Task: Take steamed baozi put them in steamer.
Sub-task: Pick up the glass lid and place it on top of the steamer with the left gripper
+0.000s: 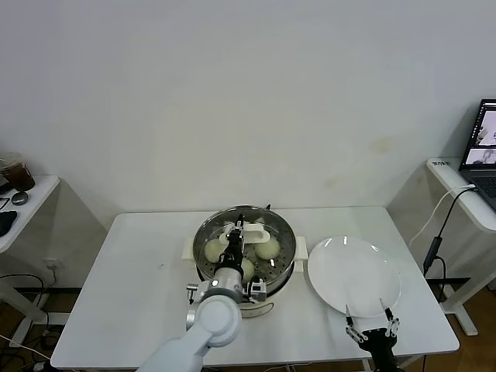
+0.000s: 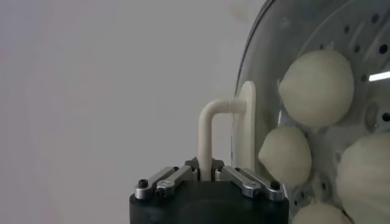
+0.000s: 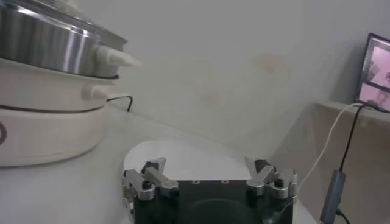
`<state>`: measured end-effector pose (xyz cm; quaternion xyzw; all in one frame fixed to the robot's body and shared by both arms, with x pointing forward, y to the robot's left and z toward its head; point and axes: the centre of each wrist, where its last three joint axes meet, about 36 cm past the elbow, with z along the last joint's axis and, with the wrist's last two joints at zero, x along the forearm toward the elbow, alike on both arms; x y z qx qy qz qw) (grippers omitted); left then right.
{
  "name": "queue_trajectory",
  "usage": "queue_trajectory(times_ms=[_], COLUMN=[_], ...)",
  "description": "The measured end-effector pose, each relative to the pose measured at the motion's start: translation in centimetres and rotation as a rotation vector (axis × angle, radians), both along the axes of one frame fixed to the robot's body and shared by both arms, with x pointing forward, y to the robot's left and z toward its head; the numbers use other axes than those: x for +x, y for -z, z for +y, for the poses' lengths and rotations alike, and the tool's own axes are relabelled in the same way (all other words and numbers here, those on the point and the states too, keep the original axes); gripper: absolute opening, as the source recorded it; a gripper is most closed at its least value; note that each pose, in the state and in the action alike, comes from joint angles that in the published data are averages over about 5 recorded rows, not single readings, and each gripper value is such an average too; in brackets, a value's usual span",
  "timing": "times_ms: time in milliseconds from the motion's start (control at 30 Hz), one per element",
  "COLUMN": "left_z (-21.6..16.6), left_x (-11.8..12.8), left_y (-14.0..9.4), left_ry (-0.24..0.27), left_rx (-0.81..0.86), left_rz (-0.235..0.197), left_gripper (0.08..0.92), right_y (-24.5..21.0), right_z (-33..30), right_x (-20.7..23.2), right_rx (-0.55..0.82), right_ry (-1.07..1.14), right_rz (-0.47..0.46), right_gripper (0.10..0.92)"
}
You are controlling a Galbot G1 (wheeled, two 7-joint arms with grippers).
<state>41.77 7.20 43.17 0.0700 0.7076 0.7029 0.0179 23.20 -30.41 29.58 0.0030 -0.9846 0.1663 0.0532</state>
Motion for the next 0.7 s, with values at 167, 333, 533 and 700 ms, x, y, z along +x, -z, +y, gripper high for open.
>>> queue_trajectory(times_ms=[167,333,533,700], left_z=[-0.2,-0.3,0.2,1.1], left_x=[0.0,-0.2,-0.8,-2.2], left_y=[0.0,0.0,-0.3,-0.6], left_ry=[0.001,0.001,0.006,0.011], left_rx=[-0.007,-0.027,-0.054,-0.099], left_rz=[0.005,0.013,0.014,0.006], left_gripper=[0.176,0.203,0.363,0.510], right_y=[0.1,0.2,0.2,0.2], right_z=[0.1,0.1,0.1,0.1], right_x=[0.0,0.0,0.0,-0.2], right_rx=[0.001,0.001,-0.001,-0.004], right_ry=[-0.003,-0.006,-0.007,-0.015], right_rz=[0.001,0.003,0.004,0.009], right_gripper=[0.823,0.823,0.823,0.823])
